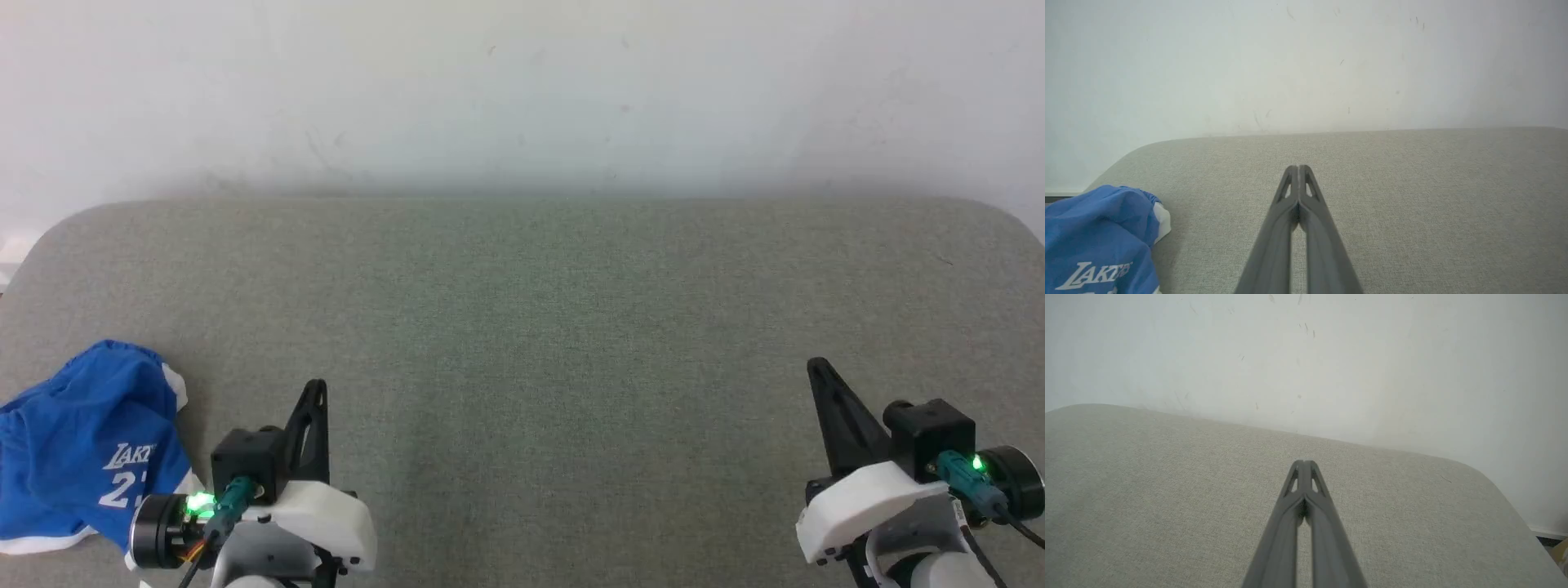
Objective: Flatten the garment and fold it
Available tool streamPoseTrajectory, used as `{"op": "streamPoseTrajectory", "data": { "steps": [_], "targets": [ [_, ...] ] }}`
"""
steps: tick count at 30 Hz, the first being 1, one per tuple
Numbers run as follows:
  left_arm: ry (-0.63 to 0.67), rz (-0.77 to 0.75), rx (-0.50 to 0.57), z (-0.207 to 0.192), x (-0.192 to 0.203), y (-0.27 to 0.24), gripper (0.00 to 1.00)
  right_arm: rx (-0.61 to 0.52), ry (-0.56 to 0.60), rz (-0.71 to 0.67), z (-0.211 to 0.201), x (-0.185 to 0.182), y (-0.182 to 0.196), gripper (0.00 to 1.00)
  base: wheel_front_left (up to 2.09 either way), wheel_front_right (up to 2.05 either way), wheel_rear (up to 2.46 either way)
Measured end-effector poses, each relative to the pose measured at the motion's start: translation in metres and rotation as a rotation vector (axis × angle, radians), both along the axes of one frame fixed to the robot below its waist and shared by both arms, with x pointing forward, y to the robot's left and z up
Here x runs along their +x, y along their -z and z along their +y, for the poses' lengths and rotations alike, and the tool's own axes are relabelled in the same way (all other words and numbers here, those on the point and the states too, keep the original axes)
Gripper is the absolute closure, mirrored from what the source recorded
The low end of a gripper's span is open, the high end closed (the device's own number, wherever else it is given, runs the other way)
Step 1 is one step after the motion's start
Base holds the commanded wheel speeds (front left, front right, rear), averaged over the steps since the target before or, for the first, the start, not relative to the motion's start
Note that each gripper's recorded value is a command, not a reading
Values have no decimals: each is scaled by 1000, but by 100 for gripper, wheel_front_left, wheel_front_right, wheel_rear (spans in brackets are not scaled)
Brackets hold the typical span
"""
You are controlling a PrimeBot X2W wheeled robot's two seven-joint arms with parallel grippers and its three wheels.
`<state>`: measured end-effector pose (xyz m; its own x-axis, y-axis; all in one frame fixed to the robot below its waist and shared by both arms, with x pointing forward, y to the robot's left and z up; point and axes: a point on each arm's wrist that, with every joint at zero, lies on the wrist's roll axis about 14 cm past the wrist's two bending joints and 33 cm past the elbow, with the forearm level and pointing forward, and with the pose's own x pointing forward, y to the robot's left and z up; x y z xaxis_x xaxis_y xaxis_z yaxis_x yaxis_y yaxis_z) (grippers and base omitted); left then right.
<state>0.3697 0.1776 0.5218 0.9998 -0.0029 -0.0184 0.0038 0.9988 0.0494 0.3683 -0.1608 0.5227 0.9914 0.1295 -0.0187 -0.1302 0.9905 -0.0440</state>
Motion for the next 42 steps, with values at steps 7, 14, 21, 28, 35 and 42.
{"op": "streamPoseTrajectory", "data": {
  "steps": [7, 14, 21, 28, 35, 42],
  "targets": [
    [0, 0, 0, 0, 0, 0, 100, 0, 0, 0, 0, 0, 0, 100, 0, 0, 0],
    [0, 0, 0, 0, 0, 0, 100, 0, 0, 0, 0, 0, 0, 100, 0, 0, 0],
    [1, 1, 0, 0, 0, 0, 0, 0, 0, 1, 0, 0, 0, 0, 0, 0, 0],
    [4, 1, -4, -1, 0, 1, 0, 1, 1, 3, -1, 0, 2, 0, 0, 0, 0],
    [9, -4, -12, -3, 0, 2, 0, 6, 4, 1, -2, 0, 4, 0, 0, 0, 0],
    [13, -11, -25, -3, -2, 3, 0, 23, 2, -6, -1, 2, 4, 0, 0, 0, 0]
  ]
}}
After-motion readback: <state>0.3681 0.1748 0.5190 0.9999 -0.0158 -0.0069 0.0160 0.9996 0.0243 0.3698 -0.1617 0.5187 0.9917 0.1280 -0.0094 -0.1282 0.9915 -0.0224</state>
